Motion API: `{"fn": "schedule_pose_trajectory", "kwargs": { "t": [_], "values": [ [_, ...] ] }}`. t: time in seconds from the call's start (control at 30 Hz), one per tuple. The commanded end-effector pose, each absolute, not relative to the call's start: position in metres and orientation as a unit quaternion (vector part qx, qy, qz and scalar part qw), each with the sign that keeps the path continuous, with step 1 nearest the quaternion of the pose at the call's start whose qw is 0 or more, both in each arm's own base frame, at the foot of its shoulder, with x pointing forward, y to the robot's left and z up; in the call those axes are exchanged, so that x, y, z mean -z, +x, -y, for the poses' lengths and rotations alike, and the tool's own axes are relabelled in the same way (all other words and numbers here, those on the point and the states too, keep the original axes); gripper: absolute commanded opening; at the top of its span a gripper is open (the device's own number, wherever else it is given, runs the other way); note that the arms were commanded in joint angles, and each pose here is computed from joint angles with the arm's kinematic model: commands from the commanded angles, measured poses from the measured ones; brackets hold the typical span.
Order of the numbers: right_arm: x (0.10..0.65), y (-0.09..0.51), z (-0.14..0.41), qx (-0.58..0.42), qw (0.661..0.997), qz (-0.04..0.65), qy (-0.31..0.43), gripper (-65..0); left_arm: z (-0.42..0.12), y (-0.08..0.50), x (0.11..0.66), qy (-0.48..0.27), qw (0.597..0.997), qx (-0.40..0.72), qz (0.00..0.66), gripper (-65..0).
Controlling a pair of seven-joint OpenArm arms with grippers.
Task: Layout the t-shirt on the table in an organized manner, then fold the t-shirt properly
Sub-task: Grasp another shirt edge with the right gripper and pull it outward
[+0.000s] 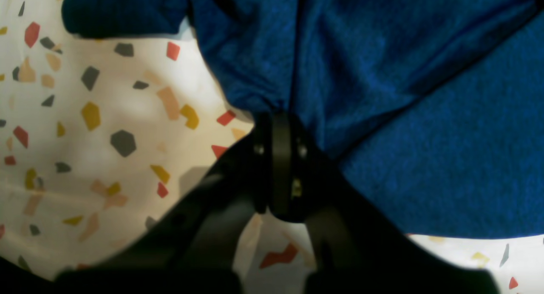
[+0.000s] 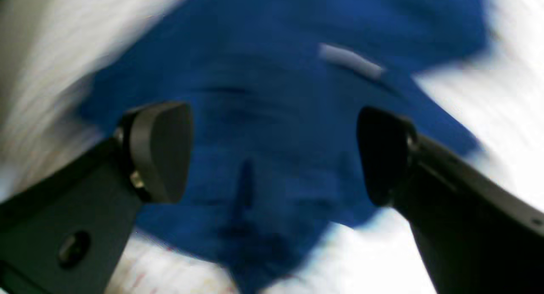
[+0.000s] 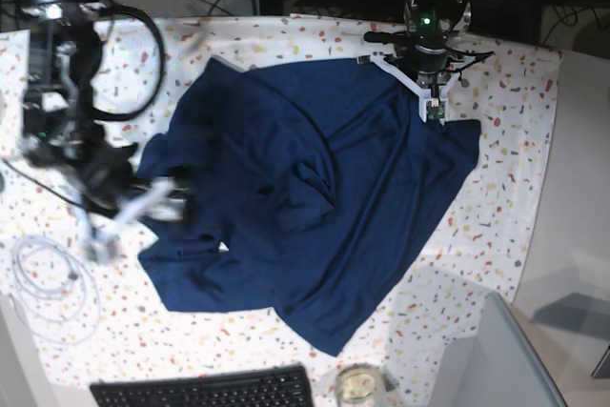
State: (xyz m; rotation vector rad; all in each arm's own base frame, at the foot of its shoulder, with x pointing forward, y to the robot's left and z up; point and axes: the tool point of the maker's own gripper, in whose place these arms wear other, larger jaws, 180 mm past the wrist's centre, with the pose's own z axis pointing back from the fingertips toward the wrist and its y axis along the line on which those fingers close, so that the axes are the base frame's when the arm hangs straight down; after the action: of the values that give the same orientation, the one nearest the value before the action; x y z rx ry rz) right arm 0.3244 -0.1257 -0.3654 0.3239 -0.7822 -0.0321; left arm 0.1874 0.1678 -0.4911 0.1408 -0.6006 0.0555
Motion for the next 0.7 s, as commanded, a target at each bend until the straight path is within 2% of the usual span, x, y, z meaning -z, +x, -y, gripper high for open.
{"fn": "schedule_pose_trajectory", "kwargs": {
  "t": [0.0, 0.17, 0.4, 0.47, 0.5, 0.67],
  "values": [
    [0.357, 0.332, 0.129, 0.028, 0.899, 0.401, 0.171, -9.8, -0.169, 0.176, 0.496, 0.068, 0.959, -0.034, 0.271, -65.0],
    [0.398, 0.335, 0.179, 0.100, 0.910, 0.373, 0.149, -8.4, -0.169, 0.176, 0.497, 0.068, 0.960, -0.035, 0.271, -65.0],
    [0.430, 0.354, 0.205, 0.135, 0.914, 0.347, 0.159, -7.2, -0.169, 0.176, 0.497, 0.068, 0.960, -0.035, 0.270, -65.0],
    [0.435, 0.354, 0.205, 0.139, 0.916, 0.339, 0.162, -8.6, -0.169, 0.172, 0.498, 0.068, 0.961, -0.034, 0.267, -65.0],
    [0.436, 0.354, 0.205, 0.139, 0.917, 0.338, 0.163, -11.4, -0.169, 0.171, 0.498, 0.068, 0.961, -0.035, 0.267, -65.0],
    [0.433, 0.353, 0.196, 0.115, 0.916, 0.340, 0.177, -38.1, -0.169, 0.171, 0.497, 0.068, 0.960, -0.036, 0.268, -65.0]
  ]
}}
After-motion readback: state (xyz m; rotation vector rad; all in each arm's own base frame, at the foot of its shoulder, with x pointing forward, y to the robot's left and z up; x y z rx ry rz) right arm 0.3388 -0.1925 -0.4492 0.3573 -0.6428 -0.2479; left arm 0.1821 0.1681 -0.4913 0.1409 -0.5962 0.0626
